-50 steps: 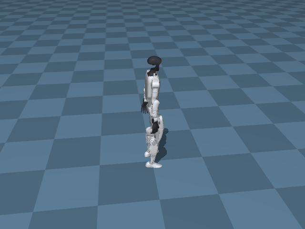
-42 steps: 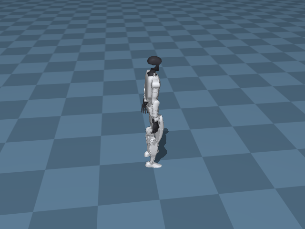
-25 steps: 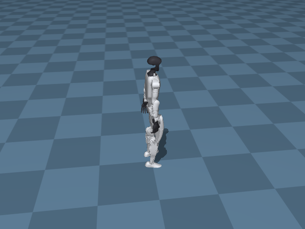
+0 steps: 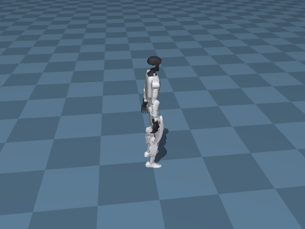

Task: Upper body actions

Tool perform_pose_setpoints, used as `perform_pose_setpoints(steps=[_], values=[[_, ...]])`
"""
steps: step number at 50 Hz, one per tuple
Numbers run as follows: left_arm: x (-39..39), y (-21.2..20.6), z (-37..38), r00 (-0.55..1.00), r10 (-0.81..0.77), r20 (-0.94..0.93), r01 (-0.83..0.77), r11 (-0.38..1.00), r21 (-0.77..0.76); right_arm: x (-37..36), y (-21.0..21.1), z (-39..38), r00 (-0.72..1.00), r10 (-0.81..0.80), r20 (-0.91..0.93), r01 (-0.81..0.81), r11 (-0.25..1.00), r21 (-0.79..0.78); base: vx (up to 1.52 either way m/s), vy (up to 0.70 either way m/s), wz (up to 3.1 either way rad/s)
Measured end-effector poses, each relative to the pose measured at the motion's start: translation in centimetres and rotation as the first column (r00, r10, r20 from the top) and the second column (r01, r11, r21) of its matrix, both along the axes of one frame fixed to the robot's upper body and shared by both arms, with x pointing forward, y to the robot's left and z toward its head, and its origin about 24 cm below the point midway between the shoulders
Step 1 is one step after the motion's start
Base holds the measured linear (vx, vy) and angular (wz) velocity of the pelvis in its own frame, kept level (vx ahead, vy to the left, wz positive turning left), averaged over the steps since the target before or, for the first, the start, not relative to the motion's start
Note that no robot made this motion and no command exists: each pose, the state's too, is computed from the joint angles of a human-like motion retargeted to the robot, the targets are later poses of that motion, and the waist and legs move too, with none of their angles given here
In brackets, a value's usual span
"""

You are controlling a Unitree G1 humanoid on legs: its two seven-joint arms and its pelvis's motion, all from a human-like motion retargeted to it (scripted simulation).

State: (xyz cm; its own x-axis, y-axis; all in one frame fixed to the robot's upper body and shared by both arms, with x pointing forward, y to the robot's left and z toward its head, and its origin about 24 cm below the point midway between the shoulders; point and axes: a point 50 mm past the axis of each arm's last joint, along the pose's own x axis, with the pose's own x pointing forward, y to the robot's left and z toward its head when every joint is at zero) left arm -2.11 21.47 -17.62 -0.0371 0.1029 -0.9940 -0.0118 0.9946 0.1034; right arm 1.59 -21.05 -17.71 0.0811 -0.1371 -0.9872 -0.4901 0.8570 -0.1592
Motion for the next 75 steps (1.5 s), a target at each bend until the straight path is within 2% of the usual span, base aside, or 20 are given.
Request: perform_pose_setpoints(steps=[75], values=[[0.18, 0.0, -0.01, 1.0, 0.006, 0.005, -0.006, 1.0, -0.003, 0.1, 0.17, -0.02, 1.0, 0.019, 0.007, -0.019, 1.0, 0.009, 0.0, 0.0, 0.0]])
